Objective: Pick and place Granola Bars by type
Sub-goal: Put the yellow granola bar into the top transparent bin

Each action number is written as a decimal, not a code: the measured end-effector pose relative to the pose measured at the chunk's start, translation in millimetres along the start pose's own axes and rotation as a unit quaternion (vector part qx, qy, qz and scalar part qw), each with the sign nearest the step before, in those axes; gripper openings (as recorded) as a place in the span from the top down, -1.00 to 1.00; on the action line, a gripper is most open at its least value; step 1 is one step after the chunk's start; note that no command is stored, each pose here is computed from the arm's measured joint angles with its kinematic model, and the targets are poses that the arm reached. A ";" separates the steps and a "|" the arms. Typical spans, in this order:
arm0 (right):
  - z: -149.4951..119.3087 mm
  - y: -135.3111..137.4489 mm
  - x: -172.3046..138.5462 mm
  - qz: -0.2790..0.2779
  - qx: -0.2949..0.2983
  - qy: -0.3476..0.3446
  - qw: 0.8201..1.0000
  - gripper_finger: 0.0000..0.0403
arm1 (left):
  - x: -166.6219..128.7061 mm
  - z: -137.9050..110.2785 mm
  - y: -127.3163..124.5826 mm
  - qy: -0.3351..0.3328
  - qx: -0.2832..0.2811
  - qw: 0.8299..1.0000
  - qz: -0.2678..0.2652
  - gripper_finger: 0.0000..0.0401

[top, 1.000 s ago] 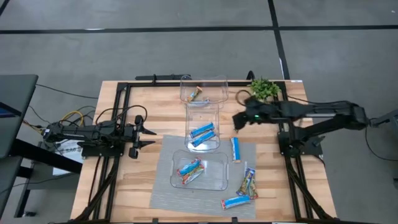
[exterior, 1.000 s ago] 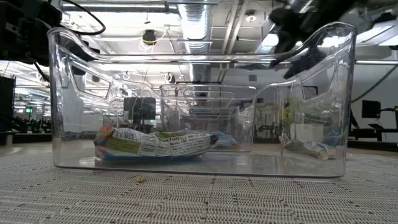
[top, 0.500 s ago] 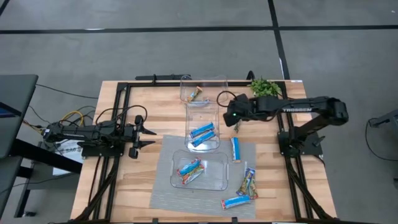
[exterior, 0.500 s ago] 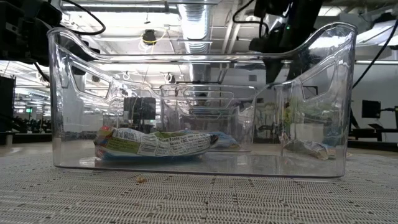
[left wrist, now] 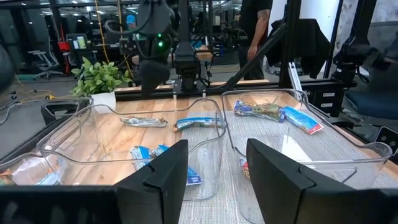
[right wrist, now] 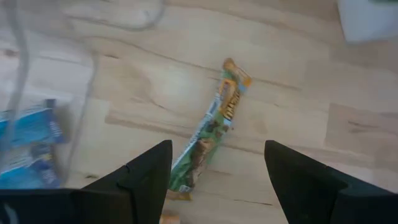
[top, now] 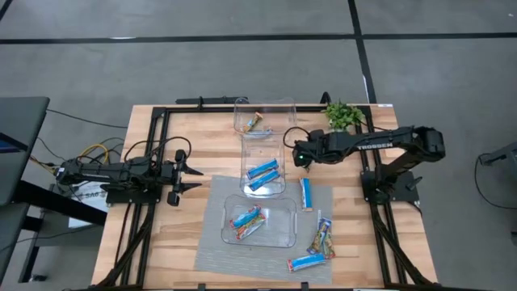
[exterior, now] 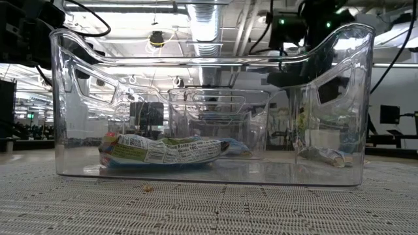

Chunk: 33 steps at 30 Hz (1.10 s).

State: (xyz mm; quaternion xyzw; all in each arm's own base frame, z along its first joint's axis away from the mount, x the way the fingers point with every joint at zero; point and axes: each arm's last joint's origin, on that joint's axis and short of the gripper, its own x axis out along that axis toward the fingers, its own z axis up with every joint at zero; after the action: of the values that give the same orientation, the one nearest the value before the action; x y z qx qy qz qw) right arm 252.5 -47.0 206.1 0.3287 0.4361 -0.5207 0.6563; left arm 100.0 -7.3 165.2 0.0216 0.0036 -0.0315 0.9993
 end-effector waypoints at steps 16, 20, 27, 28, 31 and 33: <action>-2.9 -13.5 41.5 0.027 0.065 -0.007 0.997 -0.24 | 0.0 0.0 0.0 0.000 -0.002 1.000 0.000 0.21; -4.8 -15.6 45.2 0.027 0.073 -0.007 0.997 -0.24 | 0.0 0.0 0.0 0.000 0.000 1.000 0.000 0.21; -10.1 -16.3 52.3 0.038 0.094 -0.008 0.995 -0.24 | 0.0 -0.1 0.0 0.000 -0.001 1.000 0.000 0.21; -10.8 -14.6 55.2 0.036 0.093 -0.007 0.995 -0.24 | 0.0 -0.1 0.0 0.000 0.001 1.000 0.000 0.21; -15.5 -11.0 65.6 0.025 0.084 0.013 0.996 -0.24 | 0.0 -0.1 0.0 0.000 -0.001 1.000 0.000 0.21; -17.7 -5.2 74.8 0.033 0.081 0.027 0.996 -0.24 | 0.0 -0.1 0.0 0.000 -0.003 1.000 0.000 0.21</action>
State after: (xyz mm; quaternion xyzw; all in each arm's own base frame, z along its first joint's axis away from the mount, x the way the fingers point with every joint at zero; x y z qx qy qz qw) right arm 249.2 -62.3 130.6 0.4091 0.3984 -0.5235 0.6323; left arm 100.0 -7.3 165.0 0.0190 0.0039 -0.0317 0.9993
